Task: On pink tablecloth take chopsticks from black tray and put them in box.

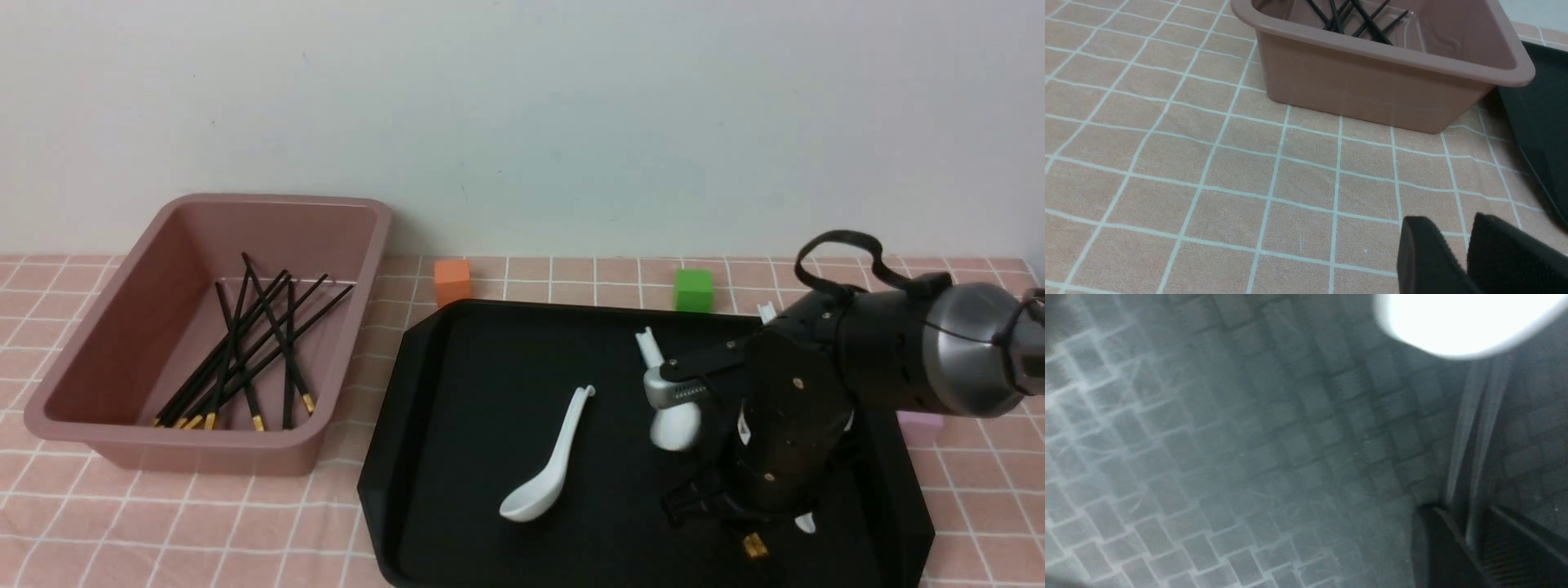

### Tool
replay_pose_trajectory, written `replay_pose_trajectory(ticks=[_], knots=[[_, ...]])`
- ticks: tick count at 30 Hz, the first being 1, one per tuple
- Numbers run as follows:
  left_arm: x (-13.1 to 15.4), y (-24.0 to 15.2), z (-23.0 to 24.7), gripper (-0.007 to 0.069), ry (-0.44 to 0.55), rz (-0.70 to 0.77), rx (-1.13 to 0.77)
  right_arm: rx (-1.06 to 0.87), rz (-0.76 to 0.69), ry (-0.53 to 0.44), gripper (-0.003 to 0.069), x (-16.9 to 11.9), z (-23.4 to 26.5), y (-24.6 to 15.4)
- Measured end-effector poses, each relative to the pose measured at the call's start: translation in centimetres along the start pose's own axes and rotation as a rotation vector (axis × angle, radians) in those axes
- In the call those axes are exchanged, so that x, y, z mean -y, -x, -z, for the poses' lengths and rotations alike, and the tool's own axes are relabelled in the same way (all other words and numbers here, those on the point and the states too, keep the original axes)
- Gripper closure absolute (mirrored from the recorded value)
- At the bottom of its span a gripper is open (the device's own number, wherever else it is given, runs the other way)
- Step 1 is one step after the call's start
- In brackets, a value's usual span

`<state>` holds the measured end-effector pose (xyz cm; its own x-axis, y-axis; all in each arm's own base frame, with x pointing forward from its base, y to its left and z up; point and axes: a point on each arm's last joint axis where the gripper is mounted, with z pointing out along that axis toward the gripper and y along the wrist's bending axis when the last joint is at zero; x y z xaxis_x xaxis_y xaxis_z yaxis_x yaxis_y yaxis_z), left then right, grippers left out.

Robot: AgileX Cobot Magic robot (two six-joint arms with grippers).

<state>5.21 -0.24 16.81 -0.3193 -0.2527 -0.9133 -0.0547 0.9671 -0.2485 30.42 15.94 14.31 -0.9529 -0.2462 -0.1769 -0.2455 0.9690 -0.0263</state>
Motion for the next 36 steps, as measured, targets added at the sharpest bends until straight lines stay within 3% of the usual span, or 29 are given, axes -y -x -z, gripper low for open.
replay_pose_trajectory(ticks=[9, 17, 20, 26, 32, 36], knots=[[0.0, 0.0, 0.0, 0.0439, 0.0, 0.0, 0.0, -0.036, 0.023, -0.012, 0.0518, 0.4, 1.7, -1.0], [0.0, 0.0, 0.0, 0.0439, 0.0, 0.0, 0.0, 0.086, -0.028, 0.032, 0.0518, 0.6, 10.4, -1.5], [0.0, 0.0, 0.0, 0.0439, 0.0, 0.0, 0.0, 0.208, -0.004, 0.117, 0.0518, -1.4, 14.2, -0.4], [0.0, 0.0, 0.0, 0.0439, 0.0, 0.0, 0.0, 0.484, 0.174, 0.37, 0.0518, -10.1, 19.3, 4.1], [0.0, 0.0, 0.0, 0.0439, 0.0, 0.0, 0.0, 0.563, 0.298, 0.495, 0.0518, -18.3, 17.1, 10.4], [0.0, 0.0, 0.0, 0.0439, 0.0, 0.0, 0.0, 0.575, 0.347, 0.5, 0.0518, -21.0, 14.2, 13.0]])
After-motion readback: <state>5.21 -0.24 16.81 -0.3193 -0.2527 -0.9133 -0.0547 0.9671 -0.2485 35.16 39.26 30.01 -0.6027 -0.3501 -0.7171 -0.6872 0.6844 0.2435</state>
